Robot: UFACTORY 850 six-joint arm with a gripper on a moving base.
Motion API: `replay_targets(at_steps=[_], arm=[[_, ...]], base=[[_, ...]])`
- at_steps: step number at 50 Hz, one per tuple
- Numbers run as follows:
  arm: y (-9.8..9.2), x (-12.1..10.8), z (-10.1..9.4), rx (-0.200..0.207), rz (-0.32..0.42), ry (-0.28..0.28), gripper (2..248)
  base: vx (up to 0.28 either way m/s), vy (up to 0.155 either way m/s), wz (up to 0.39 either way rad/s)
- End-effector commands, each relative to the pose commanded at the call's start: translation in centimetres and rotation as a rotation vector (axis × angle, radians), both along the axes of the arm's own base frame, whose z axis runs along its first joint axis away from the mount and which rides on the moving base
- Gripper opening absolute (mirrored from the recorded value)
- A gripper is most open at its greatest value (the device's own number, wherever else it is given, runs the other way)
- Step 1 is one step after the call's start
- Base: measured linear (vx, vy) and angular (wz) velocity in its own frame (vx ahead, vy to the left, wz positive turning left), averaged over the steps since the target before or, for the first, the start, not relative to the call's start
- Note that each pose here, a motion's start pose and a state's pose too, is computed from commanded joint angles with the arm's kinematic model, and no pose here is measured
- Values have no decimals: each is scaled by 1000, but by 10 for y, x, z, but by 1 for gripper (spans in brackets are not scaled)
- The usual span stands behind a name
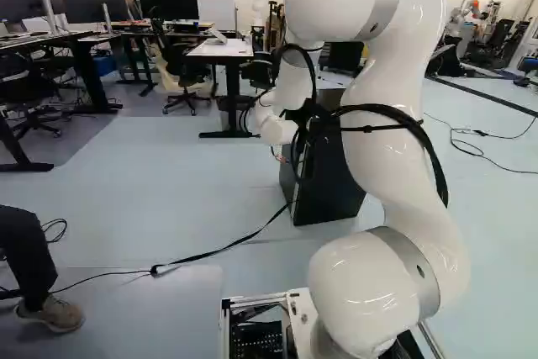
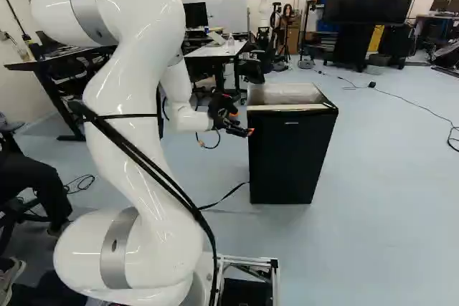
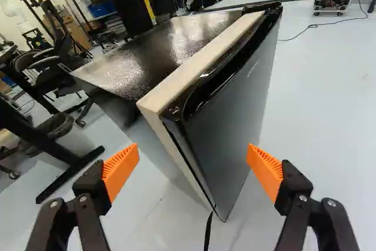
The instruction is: Open the fridge door
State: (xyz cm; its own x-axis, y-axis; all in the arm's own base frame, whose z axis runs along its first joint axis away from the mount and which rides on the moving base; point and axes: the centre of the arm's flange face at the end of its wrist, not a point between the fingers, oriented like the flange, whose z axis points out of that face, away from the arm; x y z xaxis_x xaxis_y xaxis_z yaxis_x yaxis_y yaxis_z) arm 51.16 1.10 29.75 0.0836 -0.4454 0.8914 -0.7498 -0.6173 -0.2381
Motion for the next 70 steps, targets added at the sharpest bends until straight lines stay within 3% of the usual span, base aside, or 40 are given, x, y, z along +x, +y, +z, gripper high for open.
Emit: replay_targets(at_steps=[21, 46, 70], arm=[[-22, 4, -1, 7, -66, -4, 247], [-25, 3, -1, 12, -85, -3, 247], [-28, -6, -3, 35, -167, 3, 247]], base=[[0, 0, 0], [0, 0, 0], [1, 2, 8]])
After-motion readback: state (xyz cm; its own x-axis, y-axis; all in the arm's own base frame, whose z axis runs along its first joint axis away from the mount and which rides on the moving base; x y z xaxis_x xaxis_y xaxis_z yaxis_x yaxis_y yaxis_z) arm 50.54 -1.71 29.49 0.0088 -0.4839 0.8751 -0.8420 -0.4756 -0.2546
